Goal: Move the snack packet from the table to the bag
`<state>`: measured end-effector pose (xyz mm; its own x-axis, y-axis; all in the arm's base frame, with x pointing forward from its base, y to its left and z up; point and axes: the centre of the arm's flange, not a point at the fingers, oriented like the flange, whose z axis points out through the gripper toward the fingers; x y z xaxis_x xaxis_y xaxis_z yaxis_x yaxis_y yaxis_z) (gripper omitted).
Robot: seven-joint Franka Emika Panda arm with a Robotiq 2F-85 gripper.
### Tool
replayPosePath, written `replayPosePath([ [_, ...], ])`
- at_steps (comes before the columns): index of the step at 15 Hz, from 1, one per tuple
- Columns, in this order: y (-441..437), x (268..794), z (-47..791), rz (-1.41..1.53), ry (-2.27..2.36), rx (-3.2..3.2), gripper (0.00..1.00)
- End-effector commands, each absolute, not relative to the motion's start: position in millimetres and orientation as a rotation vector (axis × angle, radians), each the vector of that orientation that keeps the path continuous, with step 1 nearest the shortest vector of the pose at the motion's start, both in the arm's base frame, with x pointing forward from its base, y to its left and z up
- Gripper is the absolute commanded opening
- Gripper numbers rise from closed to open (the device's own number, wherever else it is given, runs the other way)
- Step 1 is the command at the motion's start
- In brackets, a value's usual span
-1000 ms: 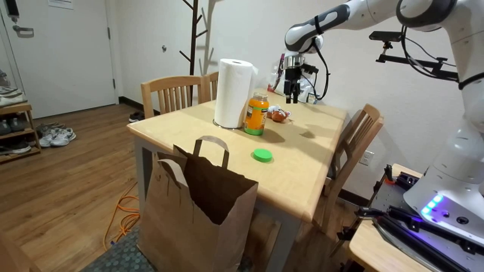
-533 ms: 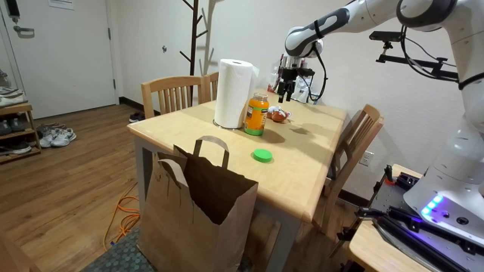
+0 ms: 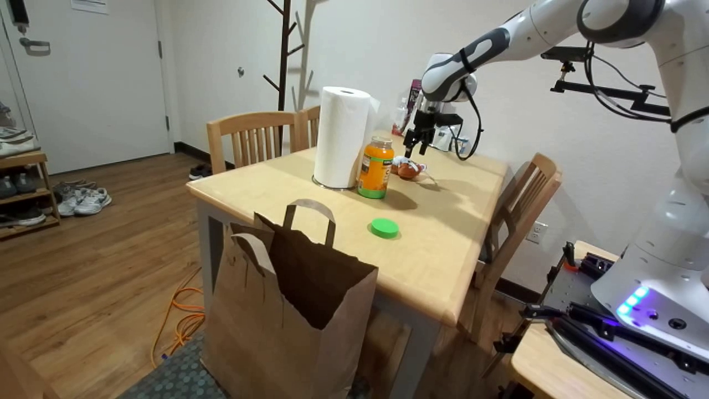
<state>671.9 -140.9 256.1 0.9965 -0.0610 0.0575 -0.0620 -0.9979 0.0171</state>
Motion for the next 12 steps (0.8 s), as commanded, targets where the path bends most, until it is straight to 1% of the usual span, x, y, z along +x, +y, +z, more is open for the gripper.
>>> replayPosePath([
  [1,-142,670,252,0.188,-0.271,3.103,1.00],
  [3,-138,676,251,0.210,-0.376,3.110,1.00],
  [7,-126,676,251,0.153,-0.587,3.159,1.00],
  [12,-125,673,252,0.095,-0.683,3.078,1.00],
])
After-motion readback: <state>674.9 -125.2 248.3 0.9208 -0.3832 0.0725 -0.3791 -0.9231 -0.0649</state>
